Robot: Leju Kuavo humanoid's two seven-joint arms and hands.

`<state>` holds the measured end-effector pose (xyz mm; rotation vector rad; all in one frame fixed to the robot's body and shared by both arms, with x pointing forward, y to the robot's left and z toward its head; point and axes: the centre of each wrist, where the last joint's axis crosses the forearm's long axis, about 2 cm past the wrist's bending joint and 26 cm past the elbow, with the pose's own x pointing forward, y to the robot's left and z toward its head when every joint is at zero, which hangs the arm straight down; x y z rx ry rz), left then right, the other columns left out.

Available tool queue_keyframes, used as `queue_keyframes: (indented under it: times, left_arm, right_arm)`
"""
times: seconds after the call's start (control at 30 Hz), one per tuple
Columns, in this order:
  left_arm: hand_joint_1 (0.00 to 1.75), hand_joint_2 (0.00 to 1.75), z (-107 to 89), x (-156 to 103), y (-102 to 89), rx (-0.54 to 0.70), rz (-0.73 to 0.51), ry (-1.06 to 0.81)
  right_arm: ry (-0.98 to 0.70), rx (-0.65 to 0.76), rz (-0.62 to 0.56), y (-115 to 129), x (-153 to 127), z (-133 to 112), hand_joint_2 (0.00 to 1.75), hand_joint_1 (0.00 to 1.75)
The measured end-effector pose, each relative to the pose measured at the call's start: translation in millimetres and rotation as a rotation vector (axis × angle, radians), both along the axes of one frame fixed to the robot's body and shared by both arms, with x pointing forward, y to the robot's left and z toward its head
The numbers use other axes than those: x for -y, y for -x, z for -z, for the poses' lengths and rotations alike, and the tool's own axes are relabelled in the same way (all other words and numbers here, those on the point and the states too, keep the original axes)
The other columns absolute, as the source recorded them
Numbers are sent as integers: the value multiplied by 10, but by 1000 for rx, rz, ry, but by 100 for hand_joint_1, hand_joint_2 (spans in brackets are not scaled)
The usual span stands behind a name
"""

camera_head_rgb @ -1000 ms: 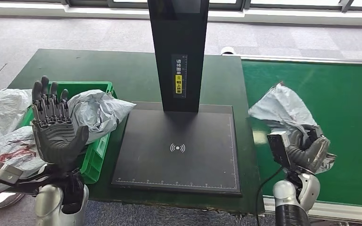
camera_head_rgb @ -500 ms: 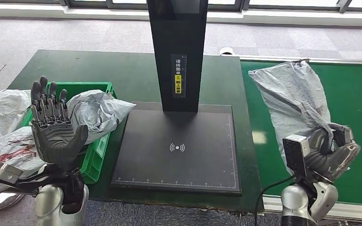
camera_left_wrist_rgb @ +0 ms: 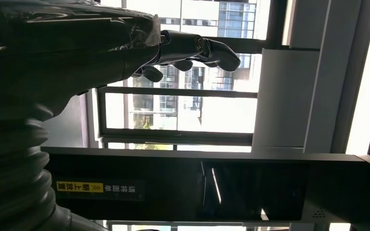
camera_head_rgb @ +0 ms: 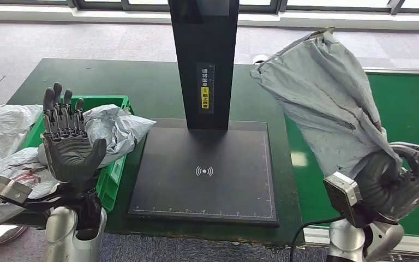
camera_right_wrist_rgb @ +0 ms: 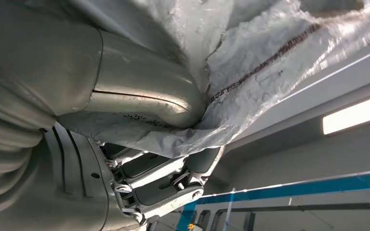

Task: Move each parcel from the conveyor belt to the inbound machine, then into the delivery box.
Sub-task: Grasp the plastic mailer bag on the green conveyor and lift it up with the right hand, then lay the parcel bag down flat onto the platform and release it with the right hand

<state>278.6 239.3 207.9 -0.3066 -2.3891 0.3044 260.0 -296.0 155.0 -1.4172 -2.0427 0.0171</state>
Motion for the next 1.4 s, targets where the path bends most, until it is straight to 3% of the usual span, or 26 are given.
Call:
queue_keyframes:
  times: [0.47, 0.5, 0.57, 0.67, 0.73, 0.97, 1.4]
  left_arm:
    - [0, 175, 22, 20, -28, -10, 8, -1]
    - [0, 175, 19, 21, -32, -8, 10, 0]
    - [0, 175, 5, 25, -53, 1, 23, 1]
    - [0, 175, -37, 47, -119, 19, 53, -1]
    - [0, 175, -52, 69, -154, 24, 68, -2]
    - [0, 175, -35, 78, -195, 16, 82, -7]
    - [0, 175, -28, 78, -207, 13, 86, -12]
  right_arm:
    - [0, 18, -4, 10, 17, -55, 175, 175]
    - [-17, 9, -37, 2, 8, -54, 175, 175]
    - [-89, -41, -219, -51, -93, -61, 175, 175]
    - [-157, -147, -589, -157, -503, -111, 175, 175]
    - [-157, -172, -708, -179, -750, -139, 175, 175]
    - [-128, -177, -814, -165, -1024, -154, 175, 175]
    - [-114, -184, -838, -157, -1069, -143, 175, 175]
